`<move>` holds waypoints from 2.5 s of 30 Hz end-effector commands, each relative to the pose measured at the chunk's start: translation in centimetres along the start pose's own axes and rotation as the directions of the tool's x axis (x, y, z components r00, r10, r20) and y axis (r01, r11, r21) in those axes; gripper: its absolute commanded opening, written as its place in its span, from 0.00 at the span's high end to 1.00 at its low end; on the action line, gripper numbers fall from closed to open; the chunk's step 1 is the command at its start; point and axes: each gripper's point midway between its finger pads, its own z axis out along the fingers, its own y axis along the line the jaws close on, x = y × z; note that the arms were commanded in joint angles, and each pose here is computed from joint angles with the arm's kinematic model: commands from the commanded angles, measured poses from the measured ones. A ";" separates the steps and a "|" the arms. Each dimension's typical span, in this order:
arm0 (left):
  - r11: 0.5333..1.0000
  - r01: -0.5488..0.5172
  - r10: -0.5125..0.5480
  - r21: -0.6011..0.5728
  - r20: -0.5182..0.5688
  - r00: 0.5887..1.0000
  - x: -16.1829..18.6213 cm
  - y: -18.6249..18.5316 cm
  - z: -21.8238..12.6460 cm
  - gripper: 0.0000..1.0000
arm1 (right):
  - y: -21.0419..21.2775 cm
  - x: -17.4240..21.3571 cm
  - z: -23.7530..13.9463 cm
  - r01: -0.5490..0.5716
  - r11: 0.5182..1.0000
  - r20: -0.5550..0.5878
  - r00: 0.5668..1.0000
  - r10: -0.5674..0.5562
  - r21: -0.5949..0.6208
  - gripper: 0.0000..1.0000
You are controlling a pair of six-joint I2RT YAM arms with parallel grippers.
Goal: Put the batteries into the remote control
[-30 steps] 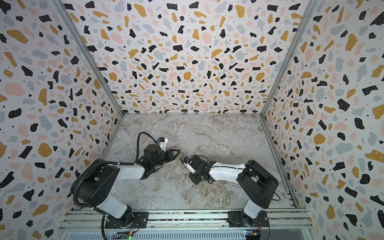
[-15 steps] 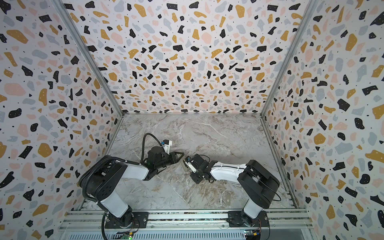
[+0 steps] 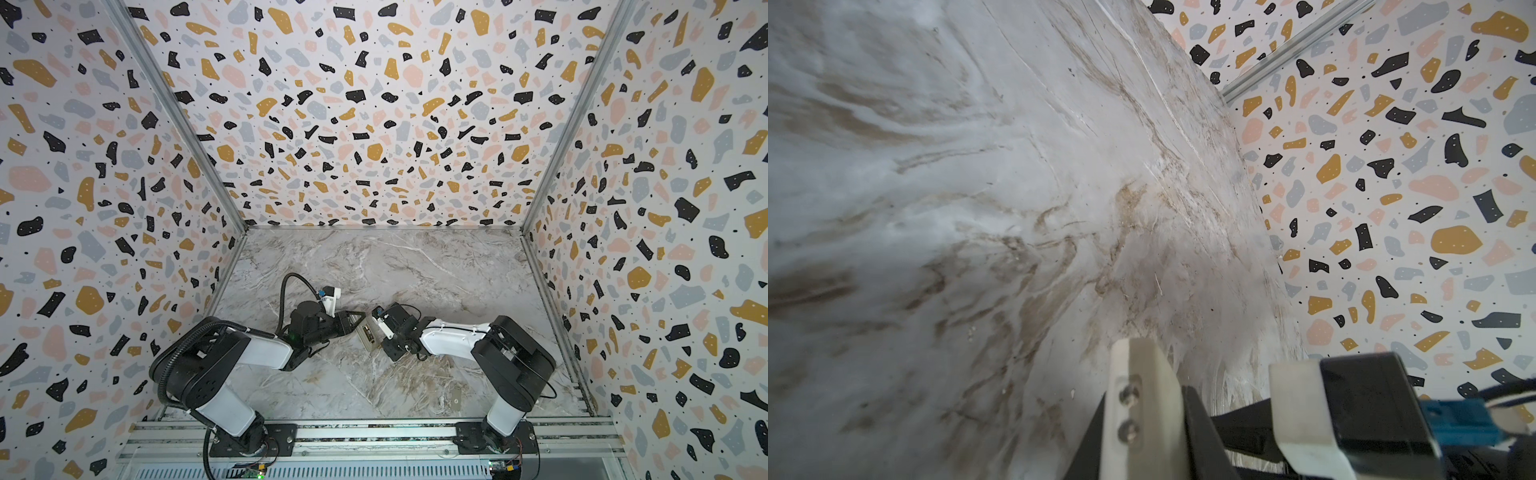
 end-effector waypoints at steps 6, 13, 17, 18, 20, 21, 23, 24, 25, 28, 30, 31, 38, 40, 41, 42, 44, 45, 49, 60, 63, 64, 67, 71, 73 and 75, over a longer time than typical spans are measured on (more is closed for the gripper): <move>1.000 0.004 -0.004 0.011 -0.018 1.000 1.4 -0.2 -0.6 1.00 | 0.2 -1.6 0.9 0.005 1.000 0.016 1.000 -0.005 -0.015 0.78; 1.000 0.001 -0.001 0.014 -0.014 1.000 1.4 -0.5 -0.9 1.00 | 0.4 -1.9 0.6 -0.001 1.000 0.029 1.000 0.001 -0.025 0.78; 1.000 -0.016 0.016 -0.011 -0.014 1.000 1.2 -0.3 -1.5 1.00 | 0.1 -2.0 -0.6 -0.019 1.000 0.041 0.999 0.019 -0.006 0.78; 1.000 -0.018 0.018 -0.018 -0.013 1.000 1.1 -0.1 -1.7 1.00 | 0.1 -2.1 -0.9 -0.021 1.000 0.049 0.999 0.021 -0.003 0.77; 0.999 -0.022 0.022 -0.034 -0.007 1.000 0.8 0.2 -2.3 1.00 | 0.5 -2.5 -1.8 -0.026 1.000 0.069 0.997 0.026 0.001 0.76; 0.999 -0.027 0.027 -0.042 -0.006 1.000 0.8 0.4 -2.6 1.00 | 0.7 -2.7 -2.1 -0.027 1.000 0.079 0.996 0.026 0.002 0.75; 0.998 -0.039 0.039 -0.053 0.000 0.999 0.4 0.6 -3.2 1.00 | 1.3 -3.0 -2.7 -0.031 0.999 0.100 0.994 0.032 -0.006 0.73; 0.997 -0.046 0.046 -0.057 0.001 0.999 0.3 0.6 -3.4 1.00 | 1.7 -3.2 -2.9 -0.032 0.999 0.109 0.993 0.033 -0.013 0.72; 0.997 -0.053 0.054 -0.061 0.002 0.999 0.2 0.6 -3.6 1.00 | 2.1 -3.4 -3.1 -0.037 0.999 0.119 0.992 0.040 -0.023 0.71; 0.995 -0.070 0.071 -0.065 0.011 0.997 -0.1 0.3 -4.2 1.00 | 3.0 -3.3 -3.1 -0.058 0.997 0.127 0.990 0.063 -0.042 0.68; 0.995 -0.074 0.075 -0.062 0.018 0.997 -0.3 0.1 -4.5 1.00 | 3.2 -3.1 -2.7 -0.077 0.996 0.119 0.990 0.081 -0.039 0.67; 0.995 -0.075 0.076 -0.061 0.021 0.997 -0.4 0.0 -4.6 1.00 | 3.2 -2.8 -2.4 -0.086 0.996 0.109 0.990 0.089 -0.033 0.67; 0.995 -0.085 0.087 -0.050 0.047 0.995 -1.1 -0.8 -5.5 1.00 | 3.0 -1.6 -1.0 -0.105 0.994 0.057 0.993 0.104 0.026 0.65; 0.995 -0.091 0.094 -0.050 0.052 0.994 -1.2 -0.9 -5.7 1.00 | 2.9 -1.4 -0.8 -0.109 0.993 0.052 0.993 0.107 0.037 0.64; 0.994 -0.097 0.099 -0.045 0.053 0.994 -1.3 -1.1 -5.7 1.00 | 2.8 -1.3 -0.7 -0.112 0.993 0.049 0.993 0.110 0.044 0.64; 0.994 -0.099 0.101 -0.044 0.054 0.993 -1.3 -1.2 -5.8 1.00 | 2.7 -1.1 -0.5 -0.113 0.992 0.045 0.993 0.111 0.051 0.64; 0.994 -0.104 0.106 -0.039 0.057 0.993 -1.4 -1.4 -5.9 1.00 | 2.5 -0.8 -0.2 -0.119 0.991 0.036 0.992 0.117 0.063 0.64; 0.994 -0.106 0.108 -0.036 0.059 0.992 -1.5 -1.6 -5.9 1.00 | 2.5 -0.7 0.0 -0.120 0.991 0.033 0.992 0.118 0.066 0.64; 0.993 -0.114 0.115 -0.031 0.066 0.991 -1.7 -1.9 -6.1 1.00 | 2.5 -0.7 0.4 -0.123 0.990 0.033 0.992 0.121 0.067 0.64; 0.991 -0.129 0.131 -0.039 0.076 0.988 -2.0 -2.1 -6.4 1.00 | 2.2 0.1 1.0 -0.119 0.989 0.003 0.993 0.119 0.083 0.77; 0.992 -0.124 0.127 -0.038 0.077 0.989 -1.8 -2.0 -6.4 1.00 | 2.1 0.5 1.0 -0.120 0.989 -0.006 0.993 0.120 0.089 0.82; 0.992 -0.124 0.127 -0.036 0.079 0.989 -1.8 -2.0 -6.4 1.00 | 2.1 0.5 0.9 -0.120 0.989 -0.006 0.993 0.121 0.091 0.83; 0.993 -0.115 0.116 -0.024 0.087 0.989 -1.8 -2.0 -6.4 1.00 | 1.9 0.8 0.8 -0.119 0.988 -0.011 0.993 0.121 0.097 0.89; 0.994 -0.107 0.107 -0.007 0.102 0.989 -1.8 -2.2 -6.5 1.00 | 2.1 0.5 0.1 -0.107 0.990 0.007 0.994 0.107 0.096 0.96; 0.995 -0.100 0.099 0.002 0.111 0.989 -1.9 -2.3 -6.6 1.00 | 2.4 -0.2 -0.6 -0.096 0.991 0.042 0.995 0.092 0.091 0.98; 0.996 -0.091 0.089 0.013 0.119 0.989 -1.9 -2.4 -6.7 1.00 | 2.7 -0.9 -1.6 -0.097 0.992 0.075 0.993 0.091 0.081 0.99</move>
